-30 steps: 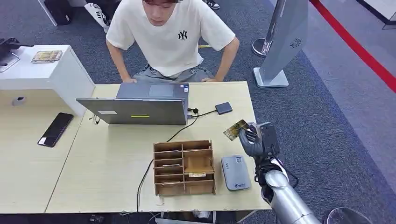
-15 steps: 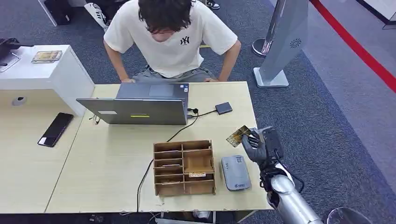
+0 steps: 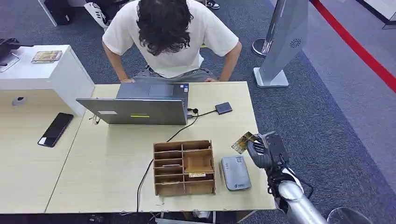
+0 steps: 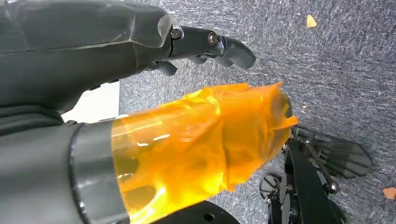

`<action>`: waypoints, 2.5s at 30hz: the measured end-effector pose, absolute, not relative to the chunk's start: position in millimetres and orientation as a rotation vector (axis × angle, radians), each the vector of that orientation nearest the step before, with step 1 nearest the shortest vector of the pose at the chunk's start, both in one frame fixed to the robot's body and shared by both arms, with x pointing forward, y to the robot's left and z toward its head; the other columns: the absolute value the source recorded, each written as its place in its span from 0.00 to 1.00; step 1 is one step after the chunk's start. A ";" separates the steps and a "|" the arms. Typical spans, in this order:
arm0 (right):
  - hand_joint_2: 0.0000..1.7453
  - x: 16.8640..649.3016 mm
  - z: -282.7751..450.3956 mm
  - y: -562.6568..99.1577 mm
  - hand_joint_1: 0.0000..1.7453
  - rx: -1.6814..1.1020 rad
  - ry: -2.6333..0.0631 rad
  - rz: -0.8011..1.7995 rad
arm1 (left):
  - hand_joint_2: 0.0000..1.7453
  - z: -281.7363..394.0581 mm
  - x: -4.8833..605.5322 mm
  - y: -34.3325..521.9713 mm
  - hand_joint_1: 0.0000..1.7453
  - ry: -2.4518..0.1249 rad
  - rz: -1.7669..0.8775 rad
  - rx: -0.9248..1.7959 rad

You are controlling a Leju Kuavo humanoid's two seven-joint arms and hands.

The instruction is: Pass the card to the sensor for recognition and then transmit it.

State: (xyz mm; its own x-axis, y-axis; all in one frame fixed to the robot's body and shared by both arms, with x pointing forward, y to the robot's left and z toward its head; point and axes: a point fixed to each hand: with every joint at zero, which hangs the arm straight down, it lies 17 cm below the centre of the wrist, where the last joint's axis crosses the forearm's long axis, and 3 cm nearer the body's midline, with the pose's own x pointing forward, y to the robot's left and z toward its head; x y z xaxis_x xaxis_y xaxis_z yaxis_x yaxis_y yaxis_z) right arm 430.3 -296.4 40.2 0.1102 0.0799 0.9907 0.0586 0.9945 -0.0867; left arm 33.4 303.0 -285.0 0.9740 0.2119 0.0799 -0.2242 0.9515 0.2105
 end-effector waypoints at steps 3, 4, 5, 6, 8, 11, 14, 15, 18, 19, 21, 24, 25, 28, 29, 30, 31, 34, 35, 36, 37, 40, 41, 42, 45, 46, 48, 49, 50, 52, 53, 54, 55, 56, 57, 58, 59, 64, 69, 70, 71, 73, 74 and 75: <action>1.00 429.2 39.9 -298.4 1.00 -0.116 -1.459 0.040 | 0.00 -285.0 33.6 302.9 0.00 -0.058 0.223 0.220; 1.00 429.1 40.0 -298.6 1.00 -0.119 -1.459 0.051 | 0.00 -285.0 33.6 302.7 0.00 -0.058 0.223 0.219; 1.00 429.0 39.9 -299.0 1.00 -0.119 -1.459 0.059 | 0.00 -285.0 33.6 303.0 0.00 -0.058 0.225 0.219; 1.00 428.9 39.5 -298.7 1.00 -0.117 -1.457 0.070 | 0.00 -285.0 33.8 303.0 0.00 -0.058 0.228 0.219; 1.00 428.5 39.0 -298.7 1.00 -0.120 -1.456 0.092 | 0.00 -285.0 34.1 303.0 0.00 -0.059 0.229 0.218; 1.00 428.5 38.2 -298.6 1.00 -0.117 -1.453 0.113 | 0.00 -285.0 34.6 303.1 0.00 -0.062 0.230 0.219; 1.00 428.7 37.2 -297.6 1.00 -0.121 -1.452 0.144 | 0.00 -285.0 34.7 303.1 0.00 -0.063 0.230 0.219; 1.00 428.7 36.8 -297.0 1.00 -0.119 -1.451 0.155 | 0.00 -285.0 34.6 303.1 0.00 -0.063 0.230 0.219; 1.00 428.6 35.7 -295.2 1.00 -0.120 -1.450 0.187 | 0.00 -285.0 34.7 303.0 0.00 -0.063 0.230 0.218; 1.00 428.4 34.9 -293.6 1.00 -0.119 -1.448 0.204 | 0.00 -285.0 34.8 302.9 0.00 -0.063 0.230 0.217; 1.00 427.3 32.7 -291.4 1.00 -0.118 -1.444 0.243 | 0.00 -285.0 34.9 302.5 0.00 -0.063 0.230 0.216; 1.00 426.2 29.9 -291.2 1.00 -0.122 -1.437 0.280 | 0.00 -285.0 34.7 302.8 0.00 -0.063 0.231 0.216; 1.00 425.9 29.3 -292.3 1.00 -0.124 -1.434 0.284 | 0.00 -285.0 34.7 302.7 0.00 -0.063 0.230 0.216; 1.00 425.1 28.0 -292.3 1.00 -0.125 -1.431 0.294 | 0.00 -285.0 34.7 302.7 0.00 -0.063 0.230 0.215; 1.00 424.9 27.5 -292.6 1.00 -0.126 -1.430 0.297 | 0.00 -285.0 34.7 302.7 0.00 -0.063 0.231 0.215; 1.00 424.6 26.9 -292.4 1.00 -0.126 -1.428 0.300 | 0.00 -285.0 34.8 302.7 0.00 -0.063 0.231 0.215; 1.00 424.4 26.7 -292.3 1.00 -0.126 -1.428 0.303 | 0.00 -285.0 34.7 303.0 0.00 -0.063 0.231 0.216; 1.00 423.7 25.2 -290.0 1.00 -0.121 -1.421 0.322 | 0.00 -285.0 34.8 302.7 0.00 -0.063 0.230 0.214; 1.00 423.2 24.3 -289.0 1.00 -0.122 -1.419 0.340 | 0.00 -285.0 34.9 302.5 0.00 -0.064 0.230 0.213; 1.00 422.2 22.9 -287.9 1.00 -0.120 -1.414 0.361 | 0.00 -285.0 34.9 302.6 0.00 -0.064 0.230 0.213; 1.00 421.1 21.2 -287.7 1.00 -0.120 -1.407 0.386 | 0.00 -285.1 34.8 302.1 0.00 -0.064 0.230 0.210; 1.00 418.7 16.6 -289.5 1.00 -0.124 -1.382 0.457 | 0.00 -285.1 34.6 302.0 0.00 -0.063 0.231 0.208; 1.00 418.0 15.1 -290.7 1.00 -0.128 -1.373 0.481 | 0.00 -285.1 34.7 302.5 0.00 -0.064 0.231 0.208; 1.00 417.8 14.3 -292.1 1.00 -0.132 -1.366 0.499 | 0.00 -285.1 34.7 302.6 0.00 -0.064 0.232 0.208; 1.00 415.3 10.0 -297.1 1.00 -0.142 -1.337 0.553 | 0.00 -285.1 34.5 304.3 0.00 -0.064 0.234 0.209; 1.00 414.6 9.2 -298.0 1.00 -0.146 -1.331 0.566 | 0.00 -285.1 34.5 304.3 0.00 -0.064 0.234 0.209; 1.00 413.2 8.2 -299.8 1.00 -0.152 -1.317 0.592 | 0.00 -285.1 34.6 305.1 0.00 -0.064 0.238 0.209; 1.00 412.3 7.5 -300.9 1.00 -0.156 -1.311 0.604 | 0.00 -285.1 34.6 305.2 0.00 -0.064 0.239 0.208; 1.00 411.6 7.1 -302.1 1.00 -0.161 -1.305 0.617 | 0.00 -285.1 34.6 305.1 0.00 -0.064 0.240 0.208; 1.00 409.3 6.0 -303.0 1.00 -0.166 -1.293 0.648 | 0.00 -285.1 34.7 305.1 0.00 -0.065 0.240 0.205; 1.00 407.8 5.0 -303.4 1.00 -0.170 -1.284 0.667 | 0.00 -285.1 34.9 305.2 0.00 -0.065 0.240 0.205; 1.00 406.9 4.8 -304.4 1.00 -0.175 -1.280 0.681 | 0.00 -285.1 34.9 305.2 0.00 -0.066 0.240 0.204; 1.00 406.5 4.9 -305.3 1.00 -0.179 -1.277 0.691 | 0.00 -285.1 34.8 305.2 0.00 -0.065 0.240 0.204; 1.00 406.0 5.0 -306.4 1.00 -0.181 -1.272 0.702 | 0.00 -285.1 34.8 305.1 0.00 -0.065 0.240 0.204; 1.00 405.3 4.7 -307.2 1.00 -0.182 -1.266 0.714 | 0.00 -285.1 34.8 305.1 0.00 -0.065 0.240 0.203; 1.00 404.5 4.4 -308.0 1.00 -0.183 -1.259 0.725 | 0.00 -285.1 34.9 305.2 0.00 -0.066 0.240 0.203; 1.00 404.0 4.1 -308.6 1.00 -0.185 -1.255 0.734 | 0.00 -285.1 34.9 305.1 0.00 -0.066 0.240 0.202; 1.00 401.3 1.2 -304.2 1.00 -0.165 -1.236 0.751 | 0.00 -285.1 35.0 304.8 0.00 -0.066 0.240 0.201; 1.00 398.4 -1.2 -298.4 1.00 -0.145 -1.229 0.755 | 0.00 -285.2 35.1 304.5 0.00 -0.066 0.240 0.199; 1.00 398.0 -1.2 -297.0 1.00 -0.138 -1.229 0.754 | 0.00 -285.2 35.2 304.2 0.00 -0.066 0.240 0.197; 1.00 397.3 -1.1 -295.1 1.00 -0.127 -1.229 0.750 | 0.00 -285.2 35.2 304.0 0.00 -0.066 0.240 0.197; 1.00 396.4 0.2 -290.7 1.00 -0.114 -1.233 0.751 | 0.00 -285.2 35.1 304.0 0.00 -0.066 0.240 0.197; 1.00 396.1 0.7 -289.1 1.00 -0.111 -1.235 0.754 | 0.00 -285.2 35.2 304.0 0.00 -0.066 0.241 0.197; 1.00 395.9 1.4 -287.5 1.00 -0.108 -1.237 0.756 | 0.00 -285.2 35.3 303.9 0.00 -0.066 0.240 0.196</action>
State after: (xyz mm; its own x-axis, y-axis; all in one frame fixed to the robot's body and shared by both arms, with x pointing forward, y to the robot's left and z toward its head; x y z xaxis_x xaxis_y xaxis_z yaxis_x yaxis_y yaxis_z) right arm 395.9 -287.5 1.4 0.1218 0.5718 0.8113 -0.4606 0.7566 -0.4641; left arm 35.3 303.9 -285.2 0.9692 0.2299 0.0887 -0.2428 0.9523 0.1847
